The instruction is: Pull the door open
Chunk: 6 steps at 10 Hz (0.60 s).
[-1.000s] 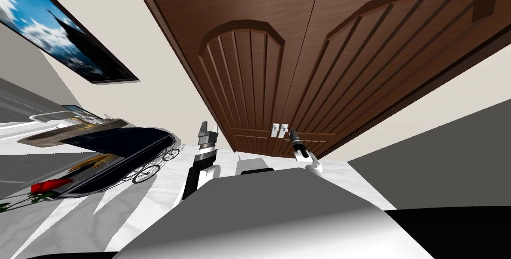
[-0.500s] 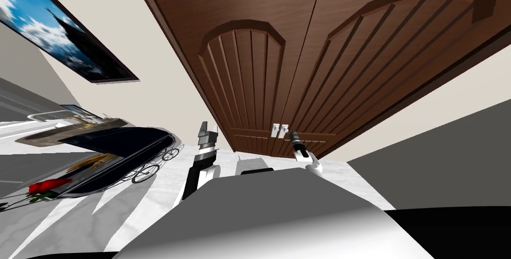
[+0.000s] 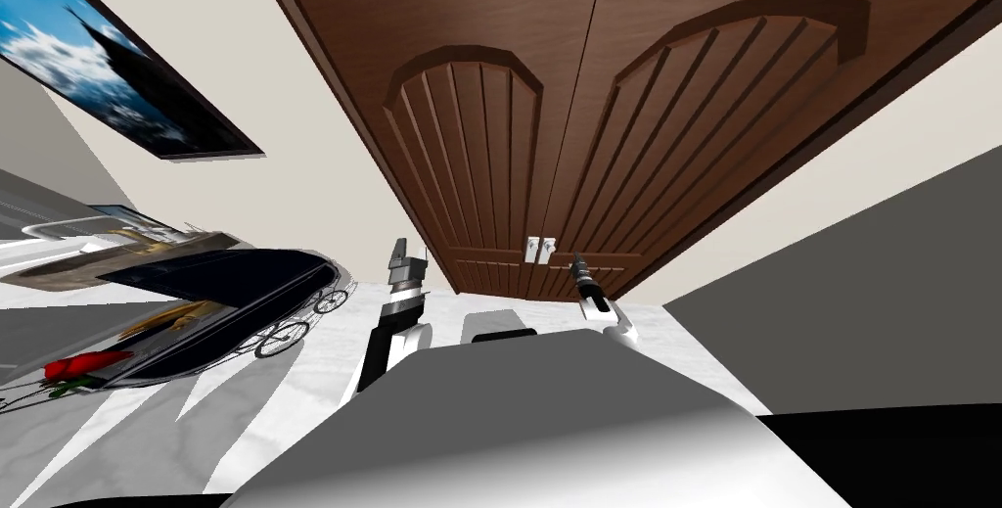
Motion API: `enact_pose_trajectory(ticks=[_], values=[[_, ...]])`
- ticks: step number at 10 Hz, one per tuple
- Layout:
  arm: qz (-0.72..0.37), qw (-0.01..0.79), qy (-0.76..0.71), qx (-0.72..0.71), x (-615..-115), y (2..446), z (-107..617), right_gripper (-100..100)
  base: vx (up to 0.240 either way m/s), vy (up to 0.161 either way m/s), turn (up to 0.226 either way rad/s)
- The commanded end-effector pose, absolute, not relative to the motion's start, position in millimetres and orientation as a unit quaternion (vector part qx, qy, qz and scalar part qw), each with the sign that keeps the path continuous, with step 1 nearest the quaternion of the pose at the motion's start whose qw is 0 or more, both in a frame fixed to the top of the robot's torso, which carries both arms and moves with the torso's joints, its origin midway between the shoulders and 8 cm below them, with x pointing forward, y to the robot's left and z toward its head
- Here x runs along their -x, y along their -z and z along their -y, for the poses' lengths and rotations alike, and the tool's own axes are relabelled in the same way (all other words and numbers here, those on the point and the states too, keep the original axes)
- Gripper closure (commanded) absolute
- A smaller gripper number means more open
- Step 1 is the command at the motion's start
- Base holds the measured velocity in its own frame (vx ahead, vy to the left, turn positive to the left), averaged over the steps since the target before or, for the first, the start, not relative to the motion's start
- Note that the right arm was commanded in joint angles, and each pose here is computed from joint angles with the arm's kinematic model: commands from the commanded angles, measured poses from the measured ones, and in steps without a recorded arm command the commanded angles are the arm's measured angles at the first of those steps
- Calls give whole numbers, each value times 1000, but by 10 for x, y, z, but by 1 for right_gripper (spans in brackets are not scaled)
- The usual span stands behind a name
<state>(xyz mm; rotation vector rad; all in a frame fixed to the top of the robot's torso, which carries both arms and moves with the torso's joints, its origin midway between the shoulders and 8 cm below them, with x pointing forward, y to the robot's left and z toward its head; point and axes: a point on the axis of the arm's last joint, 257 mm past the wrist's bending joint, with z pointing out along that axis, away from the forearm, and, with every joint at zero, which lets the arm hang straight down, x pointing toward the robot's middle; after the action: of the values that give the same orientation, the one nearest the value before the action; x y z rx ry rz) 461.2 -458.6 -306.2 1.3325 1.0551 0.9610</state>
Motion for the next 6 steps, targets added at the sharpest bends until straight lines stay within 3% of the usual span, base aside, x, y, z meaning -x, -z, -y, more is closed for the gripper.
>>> enact_pose_trajectory(ticks=[1, 6], values=[[-448, 558, -411, -564, -4607, 3073, 4558, -100, -198, -11, 11], [-453, 547, -439, -550, -4726, 2984, 4265, -100, -151, 73, 87]])
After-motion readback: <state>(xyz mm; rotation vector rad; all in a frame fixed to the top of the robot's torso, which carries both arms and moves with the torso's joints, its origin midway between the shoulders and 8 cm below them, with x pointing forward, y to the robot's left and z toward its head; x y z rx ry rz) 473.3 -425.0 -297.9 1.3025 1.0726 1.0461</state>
